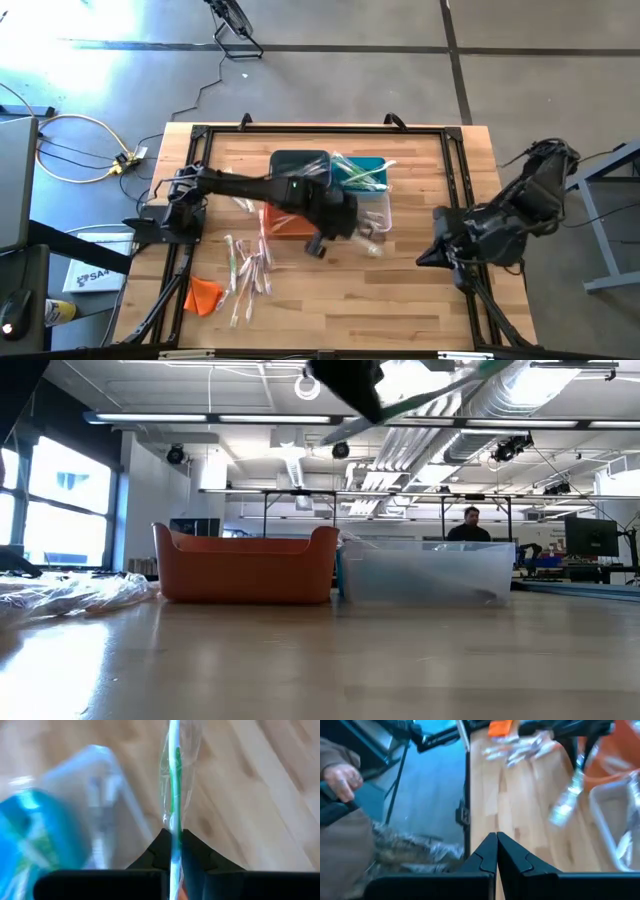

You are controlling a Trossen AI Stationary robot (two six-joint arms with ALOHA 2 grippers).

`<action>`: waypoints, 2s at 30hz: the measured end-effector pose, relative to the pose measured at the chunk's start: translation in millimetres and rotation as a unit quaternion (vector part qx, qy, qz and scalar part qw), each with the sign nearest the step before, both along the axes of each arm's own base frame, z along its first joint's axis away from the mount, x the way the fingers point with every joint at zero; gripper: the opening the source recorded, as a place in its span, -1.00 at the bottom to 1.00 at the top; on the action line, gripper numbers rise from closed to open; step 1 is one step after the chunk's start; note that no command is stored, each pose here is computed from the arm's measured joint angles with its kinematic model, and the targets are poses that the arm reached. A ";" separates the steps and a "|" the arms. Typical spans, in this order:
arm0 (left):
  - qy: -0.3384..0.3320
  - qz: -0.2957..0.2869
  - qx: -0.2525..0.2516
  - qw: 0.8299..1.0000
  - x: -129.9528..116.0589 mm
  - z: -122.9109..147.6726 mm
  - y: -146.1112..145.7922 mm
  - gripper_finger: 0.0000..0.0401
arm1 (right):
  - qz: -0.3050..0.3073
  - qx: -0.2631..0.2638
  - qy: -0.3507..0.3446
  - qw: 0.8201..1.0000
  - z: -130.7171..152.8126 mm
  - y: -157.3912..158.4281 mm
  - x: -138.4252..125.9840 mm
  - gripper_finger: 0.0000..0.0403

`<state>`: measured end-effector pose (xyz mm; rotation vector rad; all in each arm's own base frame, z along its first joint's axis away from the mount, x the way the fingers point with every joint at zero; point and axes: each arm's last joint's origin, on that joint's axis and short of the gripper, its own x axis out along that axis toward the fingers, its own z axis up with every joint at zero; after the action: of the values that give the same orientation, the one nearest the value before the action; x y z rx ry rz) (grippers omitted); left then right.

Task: Pick & Place Toothbrushes
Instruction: Put the green toothbrush into the right blue bin

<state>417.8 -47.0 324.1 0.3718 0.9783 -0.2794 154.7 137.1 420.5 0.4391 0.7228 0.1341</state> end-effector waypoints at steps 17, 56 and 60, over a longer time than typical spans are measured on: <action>-0.144 0.306 -0.085 0.937 28.9 0.8 138.9 -0.93 | -0.090 -0.088 -0.074 0.989 2.2 0.0 -7.1 -0.99; -0.055 0.469 -0.101 0.875 49.0 -86.6 183.1 -0.93 | -0.128 -0.126 -0.097 0.979 2.1 -1.9 -5.5 -0.99; -0.036 0.471 -0.106 0.875 48.6 -93.6 182.5 -0.93 | -0.128 -0.126 -0.097 0.979 2.1 -1.9 -5.5 -0.99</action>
<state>466.4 135.5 230.5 -0.3179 0.9407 0.5156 149.2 135.2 422.5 0.2681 0.4781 -0.1546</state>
